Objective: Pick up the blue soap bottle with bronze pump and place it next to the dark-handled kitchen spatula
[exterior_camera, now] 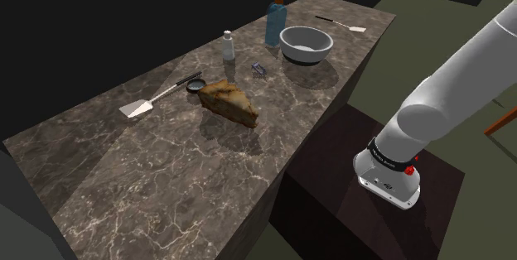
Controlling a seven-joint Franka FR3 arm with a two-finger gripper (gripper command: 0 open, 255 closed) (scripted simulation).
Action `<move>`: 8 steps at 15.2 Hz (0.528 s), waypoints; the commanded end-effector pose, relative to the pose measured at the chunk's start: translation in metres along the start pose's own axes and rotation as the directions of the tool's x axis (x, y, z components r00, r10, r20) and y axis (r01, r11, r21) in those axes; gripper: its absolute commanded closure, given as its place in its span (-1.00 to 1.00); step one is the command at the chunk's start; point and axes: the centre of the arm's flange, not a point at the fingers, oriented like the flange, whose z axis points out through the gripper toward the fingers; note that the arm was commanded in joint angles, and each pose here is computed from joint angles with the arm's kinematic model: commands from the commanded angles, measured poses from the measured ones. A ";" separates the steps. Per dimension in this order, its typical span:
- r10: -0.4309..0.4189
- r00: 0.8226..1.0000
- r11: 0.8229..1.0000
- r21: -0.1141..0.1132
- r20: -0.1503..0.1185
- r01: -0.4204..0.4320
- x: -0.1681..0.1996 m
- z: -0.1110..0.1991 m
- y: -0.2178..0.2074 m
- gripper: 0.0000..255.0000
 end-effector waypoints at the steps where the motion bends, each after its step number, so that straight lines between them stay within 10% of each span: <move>1: -0.002 1.000 1.000 -0.004 0.005 0.002 0.024 0.005 0.013 -1.00; 8: -0.008 1.000 1.000 -0.016 0.022 0.008 0.102 0.018 0.063 -1.00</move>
